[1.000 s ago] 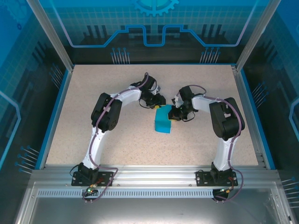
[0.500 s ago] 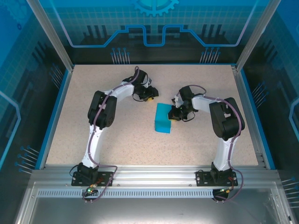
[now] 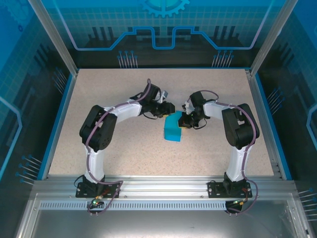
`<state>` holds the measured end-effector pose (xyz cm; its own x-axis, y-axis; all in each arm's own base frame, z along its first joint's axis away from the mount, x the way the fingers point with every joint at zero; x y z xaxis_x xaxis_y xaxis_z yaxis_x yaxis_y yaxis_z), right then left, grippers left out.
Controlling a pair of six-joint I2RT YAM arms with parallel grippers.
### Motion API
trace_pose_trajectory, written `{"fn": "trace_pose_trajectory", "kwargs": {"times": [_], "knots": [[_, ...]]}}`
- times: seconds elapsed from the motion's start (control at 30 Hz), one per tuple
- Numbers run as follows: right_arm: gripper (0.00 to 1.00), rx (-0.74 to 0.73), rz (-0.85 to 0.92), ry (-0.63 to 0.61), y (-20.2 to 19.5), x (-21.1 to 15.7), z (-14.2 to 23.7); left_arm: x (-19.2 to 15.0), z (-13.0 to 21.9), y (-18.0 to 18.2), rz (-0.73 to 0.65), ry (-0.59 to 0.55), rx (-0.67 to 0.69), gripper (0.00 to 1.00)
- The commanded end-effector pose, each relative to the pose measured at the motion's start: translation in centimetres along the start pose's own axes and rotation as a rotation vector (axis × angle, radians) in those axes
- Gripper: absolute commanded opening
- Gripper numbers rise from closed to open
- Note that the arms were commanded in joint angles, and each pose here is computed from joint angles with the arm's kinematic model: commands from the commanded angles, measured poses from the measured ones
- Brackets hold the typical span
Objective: Fold a paper plane with a square sheet of paper (fold left side to right side)
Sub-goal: Hold the square sheet of paper at the center of the table, then first fold the square sheet of paper in half at the center of the table.
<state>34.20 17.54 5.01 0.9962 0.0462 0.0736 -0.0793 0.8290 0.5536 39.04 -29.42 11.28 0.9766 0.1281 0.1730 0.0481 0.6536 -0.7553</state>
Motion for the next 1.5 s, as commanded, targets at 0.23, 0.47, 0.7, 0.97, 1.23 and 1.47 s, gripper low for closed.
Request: {"fn": "trace_pose_trajectory", "kwargs": {"times": [0.23,0.47,0.7,0.97,1.23,1.47], "knots": [[0.07,-0.156,-0.067,0.125,-3.2,-3.4,-2.3,-1.8,-3.6,3.9,0.091,0.071,0.091,0.4],[0.07,-0.01,-0.019,-0.027,-0.2,-1.1,1.8,-3.1,-4.4,5.2,0.095,0.107,0.134,0.4],[0.06,0.057,-0.03,-0.113,0.5,1.6,5.4,-3.7,-4.9,5.5,0.098,0.119,0.151,0.4],[0.06,0.097,-0.058,-0.113,0.7,4.9,3.2,-3.8,-4.9,5.5,0.099,0.123,0.156,0.4],[0.06,0.095,-0.079,-0.048,0.4,6.1,-0.3,-3.7,-4.8,5.2,0.09,0.123,0.15,0.39],[0.06,-0.046,-0.129,0.026,-2.2,4.2,-1.9,-3.6,-3.4,3.2,0.021,0.104,0.093,0.4]]}}
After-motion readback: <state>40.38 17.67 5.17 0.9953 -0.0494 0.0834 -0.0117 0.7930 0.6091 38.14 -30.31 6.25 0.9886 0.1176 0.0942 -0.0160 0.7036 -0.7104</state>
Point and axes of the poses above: each hand's point on the last joint's axis, 136 mm out from that joint toward the fingers, its own z axis back along the fingers, its own y axis along the line the jaws close on, x = y × z, the point moved 5 cm from there along z, back along the fingers, and after that the axes turned 2 degrees about z, right-handed, at the moved point
